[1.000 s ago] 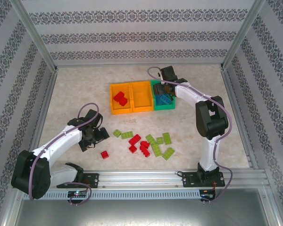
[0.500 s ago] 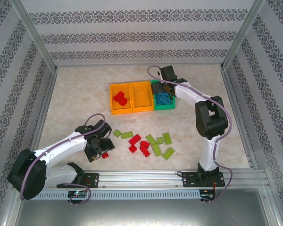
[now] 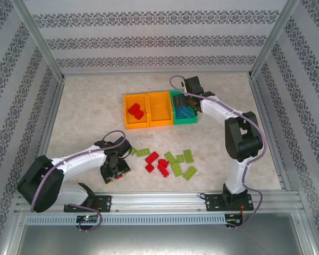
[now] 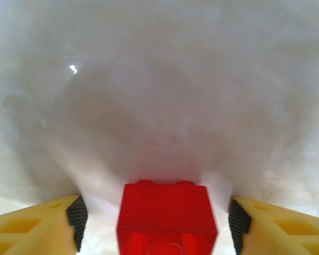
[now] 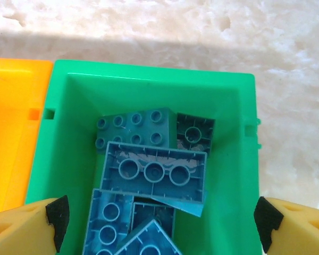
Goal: Sort the legos into containers by color
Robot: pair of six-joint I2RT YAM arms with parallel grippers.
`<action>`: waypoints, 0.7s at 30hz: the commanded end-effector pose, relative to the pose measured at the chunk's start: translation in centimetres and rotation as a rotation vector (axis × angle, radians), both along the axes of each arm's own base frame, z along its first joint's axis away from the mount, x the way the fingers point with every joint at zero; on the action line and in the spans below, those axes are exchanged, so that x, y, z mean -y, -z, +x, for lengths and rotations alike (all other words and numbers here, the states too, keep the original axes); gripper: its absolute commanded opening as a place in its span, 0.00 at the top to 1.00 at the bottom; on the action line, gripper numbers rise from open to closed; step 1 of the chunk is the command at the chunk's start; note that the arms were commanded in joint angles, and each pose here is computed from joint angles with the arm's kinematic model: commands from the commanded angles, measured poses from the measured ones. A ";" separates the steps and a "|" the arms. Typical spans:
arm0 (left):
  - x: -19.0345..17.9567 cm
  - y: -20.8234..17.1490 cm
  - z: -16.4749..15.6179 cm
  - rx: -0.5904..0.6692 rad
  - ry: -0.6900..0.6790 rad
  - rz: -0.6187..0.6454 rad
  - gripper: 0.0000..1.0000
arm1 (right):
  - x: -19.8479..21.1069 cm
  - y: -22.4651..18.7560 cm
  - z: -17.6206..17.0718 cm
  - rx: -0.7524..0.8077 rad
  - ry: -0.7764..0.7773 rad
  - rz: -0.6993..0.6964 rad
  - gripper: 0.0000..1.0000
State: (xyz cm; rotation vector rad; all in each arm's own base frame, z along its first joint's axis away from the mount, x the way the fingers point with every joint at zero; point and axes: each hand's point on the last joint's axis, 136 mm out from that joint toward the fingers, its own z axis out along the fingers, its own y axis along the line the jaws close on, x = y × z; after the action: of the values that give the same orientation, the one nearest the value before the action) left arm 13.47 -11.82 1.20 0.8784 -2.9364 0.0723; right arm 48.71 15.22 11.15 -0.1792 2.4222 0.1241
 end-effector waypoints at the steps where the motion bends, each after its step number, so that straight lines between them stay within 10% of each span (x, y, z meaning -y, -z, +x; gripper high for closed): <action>1: 1.1 0.1 2.7 0.111 0.067 -0.013 0.33 | 0.3 -2.3 -0.9 0.036 0.004 0.038 0.08; 12: 1.5 0.5 4.1 0.143 0.132 0.003 0.65 | 1.4 -2.1 -6.0 -0.009 0.021 0.068 0.07; 21: 1.2 -3.6 8.0 0.285 0.194 0.056 0.68 | 2.4 -0.7 -11.7 -0.071 0.057 0.088 0.07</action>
State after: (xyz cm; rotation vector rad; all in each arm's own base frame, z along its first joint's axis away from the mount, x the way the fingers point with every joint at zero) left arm 16.26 -12.39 1.95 0.6848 -3.0689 0.0626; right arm 39.05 12.69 12.26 -0.1018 2.4523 0.1863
